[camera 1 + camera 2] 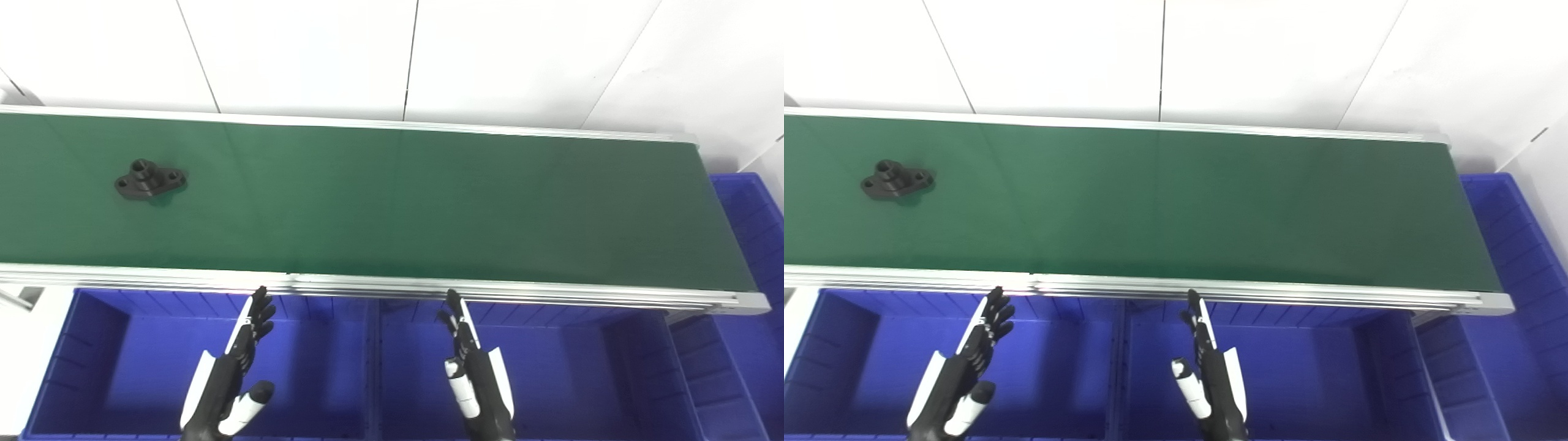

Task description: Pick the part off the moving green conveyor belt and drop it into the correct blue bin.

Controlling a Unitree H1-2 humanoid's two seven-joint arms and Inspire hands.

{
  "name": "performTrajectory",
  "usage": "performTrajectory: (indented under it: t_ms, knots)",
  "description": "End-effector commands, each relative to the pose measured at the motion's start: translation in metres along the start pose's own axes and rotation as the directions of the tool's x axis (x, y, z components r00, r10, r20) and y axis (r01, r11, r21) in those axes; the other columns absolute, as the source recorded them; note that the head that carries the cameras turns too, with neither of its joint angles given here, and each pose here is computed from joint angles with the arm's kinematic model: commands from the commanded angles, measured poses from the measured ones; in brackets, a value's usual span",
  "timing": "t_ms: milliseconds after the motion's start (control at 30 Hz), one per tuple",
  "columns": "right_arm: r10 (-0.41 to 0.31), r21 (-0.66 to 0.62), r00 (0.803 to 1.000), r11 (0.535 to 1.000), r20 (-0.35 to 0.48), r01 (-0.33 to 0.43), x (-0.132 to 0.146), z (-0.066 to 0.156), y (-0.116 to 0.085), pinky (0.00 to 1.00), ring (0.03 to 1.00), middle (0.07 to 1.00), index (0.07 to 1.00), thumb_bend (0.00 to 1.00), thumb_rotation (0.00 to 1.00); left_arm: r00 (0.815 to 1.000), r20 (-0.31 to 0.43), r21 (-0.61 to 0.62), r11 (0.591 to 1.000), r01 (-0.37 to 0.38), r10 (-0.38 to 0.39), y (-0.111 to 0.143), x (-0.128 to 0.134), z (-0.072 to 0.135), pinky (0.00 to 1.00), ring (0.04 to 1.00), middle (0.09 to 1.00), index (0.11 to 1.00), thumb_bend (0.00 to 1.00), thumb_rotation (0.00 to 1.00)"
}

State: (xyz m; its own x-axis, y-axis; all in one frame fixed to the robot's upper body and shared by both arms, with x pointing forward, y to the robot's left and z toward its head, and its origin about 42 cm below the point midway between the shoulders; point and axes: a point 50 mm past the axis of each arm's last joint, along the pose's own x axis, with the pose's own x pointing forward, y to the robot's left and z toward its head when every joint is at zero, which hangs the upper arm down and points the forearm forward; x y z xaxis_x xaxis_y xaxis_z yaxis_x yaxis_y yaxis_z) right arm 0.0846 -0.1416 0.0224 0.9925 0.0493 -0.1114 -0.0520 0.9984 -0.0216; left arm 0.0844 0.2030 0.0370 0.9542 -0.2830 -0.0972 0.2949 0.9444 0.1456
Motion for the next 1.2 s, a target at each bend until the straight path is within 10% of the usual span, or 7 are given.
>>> performTrajectory:
  t_ms: [0, 1167]
  knots:
    - [0.009, -0.015, 1.0, 1.0, 0.02, -0.008, 0.0, -0.006, -0.006, 1.0, 0.962, 0.998, 1.0, 0.91, 1.0, 0.998, 0.062, 0.007, 1.0, -0.01, 0.01, -0.003, 0.008, 0.004, 0.91, 0.951, 0.981, 1.0, 0.93, 0.91]
    - [-0.02, 0.012, 0.995, 1.0, 0.097, 0.019, -0.001, 0.015, -0.055, 1.0, 0.949, 0.963, 1.0, 0.87, 0.97, 0.998, 0.06, 0.009, 1.0, -0.01, 0.009, -0.045, 0.036, -0.011, 0.71, 0.864, 0.943, 1.0, 0.87, 0.91]
